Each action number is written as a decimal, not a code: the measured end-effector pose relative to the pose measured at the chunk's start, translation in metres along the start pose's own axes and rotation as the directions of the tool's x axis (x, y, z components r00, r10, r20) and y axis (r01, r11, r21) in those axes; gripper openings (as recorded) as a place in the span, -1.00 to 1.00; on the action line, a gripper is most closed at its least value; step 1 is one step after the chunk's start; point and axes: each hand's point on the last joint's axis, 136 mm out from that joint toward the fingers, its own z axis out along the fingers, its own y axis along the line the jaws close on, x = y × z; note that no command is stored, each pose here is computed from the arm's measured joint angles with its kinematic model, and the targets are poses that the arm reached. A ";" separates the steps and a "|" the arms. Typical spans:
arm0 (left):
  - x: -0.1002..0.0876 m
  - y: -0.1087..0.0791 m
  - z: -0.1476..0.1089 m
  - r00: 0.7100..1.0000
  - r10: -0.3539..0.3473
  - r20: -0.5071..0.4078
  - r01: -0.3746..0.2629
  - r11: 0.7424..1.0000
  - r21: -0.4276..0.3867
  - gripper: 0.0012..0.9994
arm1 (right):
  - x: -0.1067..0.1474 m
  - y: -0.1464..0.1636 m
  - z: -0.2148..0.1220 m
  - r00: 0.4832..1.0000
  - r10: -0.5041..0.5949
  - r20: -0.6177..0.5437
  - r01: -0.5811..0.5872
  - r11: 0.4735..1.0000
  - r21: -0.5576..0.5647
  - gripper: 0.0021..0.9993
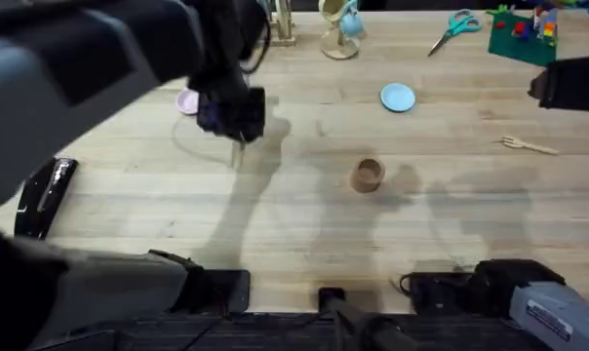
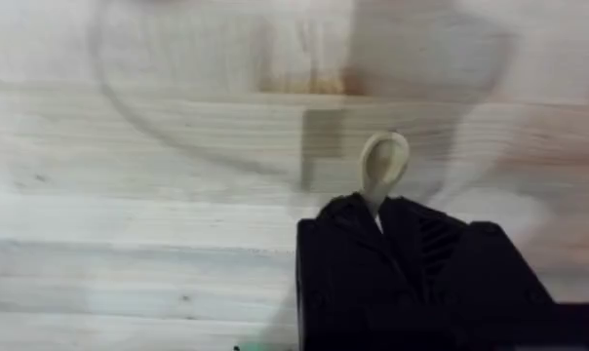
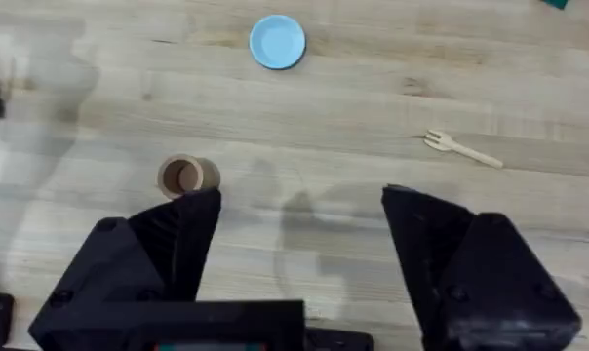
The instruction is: Pick up a utensil and set it on the pink plate, then put the other utensil in the container.
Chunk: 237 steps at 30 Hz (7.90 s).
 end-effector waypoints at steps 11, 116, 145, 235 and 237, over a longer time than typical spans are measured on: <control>-0.034 0.009 -0.095 0.974 0.060 0.218 -0.061 0.998 -0.005 -0.92 | 0.000 0.000 0.000 1.000 0.000 0.000 0.000 1.000 0.000 0.99; -0.138 0.132 0.066 0.966 -0.243 0.084 0.244 0.970 -0.008 -0.51 | 0.001 0.000 0.000 1.000 0.000 -0.006 0.000 1.000 0.000 0.99; -0.107 0.082 -0.117 0.977 -0.081 0.195 0.070 0.996 0.062 0.75 | 0.001 0.000 0.000 1.000 0.000 -0.006 0.000 1.000 0.000 0.99; 0.109 -0.033 -0.160 0.257 0.614 0.746 -0.956 0.273 0.104 0.99 | 0.018 -0.021 0.009 0.980 -0.140 -0.142 0.154 0.983 0.096 0.99; 0.108 -0.033 -0.160 0.241 0.617 0.749 -0.960 0.263 0.092 0.99 | 0.019 -0.022 0.016 0.963 -0.196 -0.185 0.214 0.973 0.085 0.97</control>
